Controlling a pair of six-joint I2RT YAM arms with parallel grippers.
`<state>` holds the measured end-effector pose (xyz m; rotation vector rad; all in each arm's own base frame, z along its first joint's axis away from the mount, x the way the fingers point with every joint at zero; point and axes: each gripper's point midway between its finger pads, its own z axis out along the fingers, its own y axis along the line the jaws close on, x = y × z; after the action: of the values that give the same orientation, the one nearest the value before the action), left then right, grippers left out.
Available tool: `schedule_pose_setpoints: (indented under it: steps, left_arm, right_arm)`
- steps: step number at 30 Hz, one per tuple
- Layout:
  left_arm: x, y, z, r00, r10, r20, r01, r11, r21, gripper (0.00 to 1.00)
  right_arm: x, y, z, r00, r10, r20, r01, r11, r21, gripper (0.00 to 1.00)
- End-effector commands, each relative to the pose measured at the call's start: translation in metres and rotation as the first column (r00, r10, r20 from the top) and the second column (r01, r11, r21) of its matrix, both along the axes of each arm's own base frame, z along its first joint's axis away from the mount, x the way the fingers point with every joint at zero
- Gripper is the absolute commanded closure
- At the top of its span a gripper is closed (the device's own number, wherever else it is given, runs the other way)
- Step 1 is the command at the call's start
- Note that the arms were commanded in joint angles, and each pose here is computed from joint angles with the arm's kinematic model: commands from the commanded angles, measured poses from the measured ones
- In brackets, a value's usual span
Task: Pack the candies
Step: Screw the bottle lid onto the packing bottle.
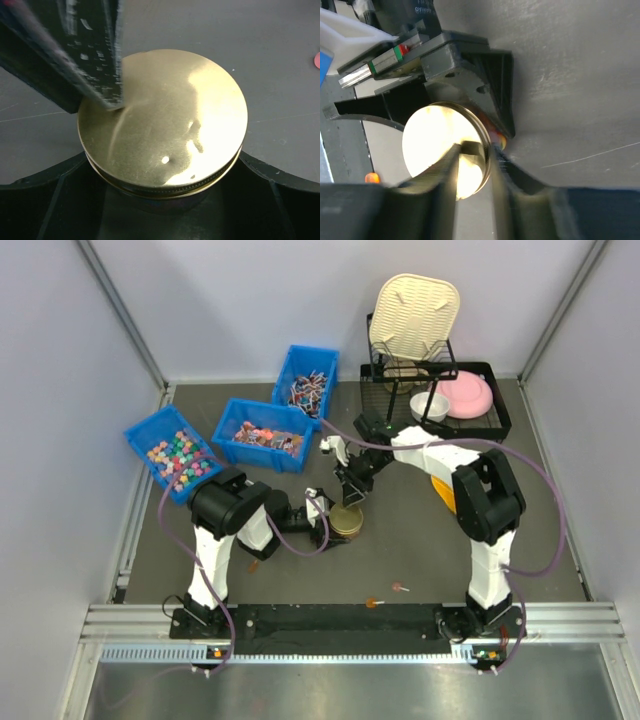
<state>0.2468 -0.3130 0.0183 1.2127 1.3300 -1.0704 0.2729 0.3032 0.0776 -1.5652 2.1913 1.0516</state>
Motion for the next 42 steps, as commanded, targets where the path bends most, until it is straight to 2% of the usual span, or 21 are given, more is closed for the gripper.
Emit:
schedule_pose_setpoints:
  steps: [1,4,8,23,29,32,34,37,38,40,41,42]
  left_arm:
    - [0.021,0.0,0.024,0.989,0.081,0.121,-0.07,0.993,-0.098,0.34]
    - [0.021,0.0,0.024,0.989,0.081,0.121,-0.07,0.993,-0.098,0.34]
    - [0.021,0.001,0.025,0.989,0.081,0.12,-0.07,0.993,-0.099,0.34]
    - [0.022,0.001,0.024,0.989,0.084,0.121,-0.073,0.993,-0.098,0.34]
    - [0.022,0.0,0.025,0.989,0.083,0.119,-0.071,0.993,-0.099,0.34]
    - [0.023,0.001,0.025,0.989,0.087,0.119,-0.076,0.992,-0.099,0.34]
    - [0.023,0.001,0.025,0.989,0.088,0.12,-0.076,0.992,-0.1,0.33]
    - [0.022,0.0,0.025,0.989,0.086,0.117,-0.074,0.992,-0.099,0.32]
    - [0.022,0.001,0.024,0.99,0.084,0.115,-0.073,0.992,-0.099,0.3]
    - [0.022,0.001,0.025,0.99,0.084,0.116,-0.073,0.992,-0.1,0.28]
    - [0.021,0.0,0.024,0.99,0.08,0.118,-0.068,0.993,-0.098,0.27]
    - [0.021,0.0,0.024,0.99,0.077,0.122,-0.065,0.993,-0.098,0.25]
  right_arm:
    - [-0.006,-0.008,0.001,1.0,0.015,0.006,-0.015,1.0,-0.007,0.8]
    - [-0.008,-0.011,0.005,1.0,0.013,0.015,-0.013,1.0,-0.005,0.91]
    - [-0.013,-0.019,0.003,1.0,0.007,0.015,-0.007,1.0,-0.022,0.95]
    - [-0.033,-0.045,-0.012,1.0,-0.008,-0.022,0.006,0.997,-0.071,0.93]
    - [-0.027,-0.044,0.018,0.999,-0.03,0.036,0.031,0.999,-0.026,0.92]
    - [-0.025,-0.048,0.046,0.992,-0.035,0.123,0.035,0.999,-0.001,0.91]
    - [-0.026,-0.052,0.067,0.981,-0.048,0.189,0.045,0.999,0.019,0.88]
    - [-0.031,-0.056,0.087,0.97,-0.061,0.236,0.051,0.997,0.05,0.66]
    - [-0.036,-0.059,0.097,0.963,-0.069,0.261,0.052,0.996,0.07,0.53]
    - [-0.043,-0.064,0.105,0.954,-0.067,0.291,0.043,0.995,0.086,0.4]
    - [-0.049,-0.068,0.117,0.941,-0.068,0.332,0.035,0.994,0.106,0.3]
    - [-0.049,-0.071,0.119,0.932,-0.072,0.356,0.036,0.994,0.105,0.26]
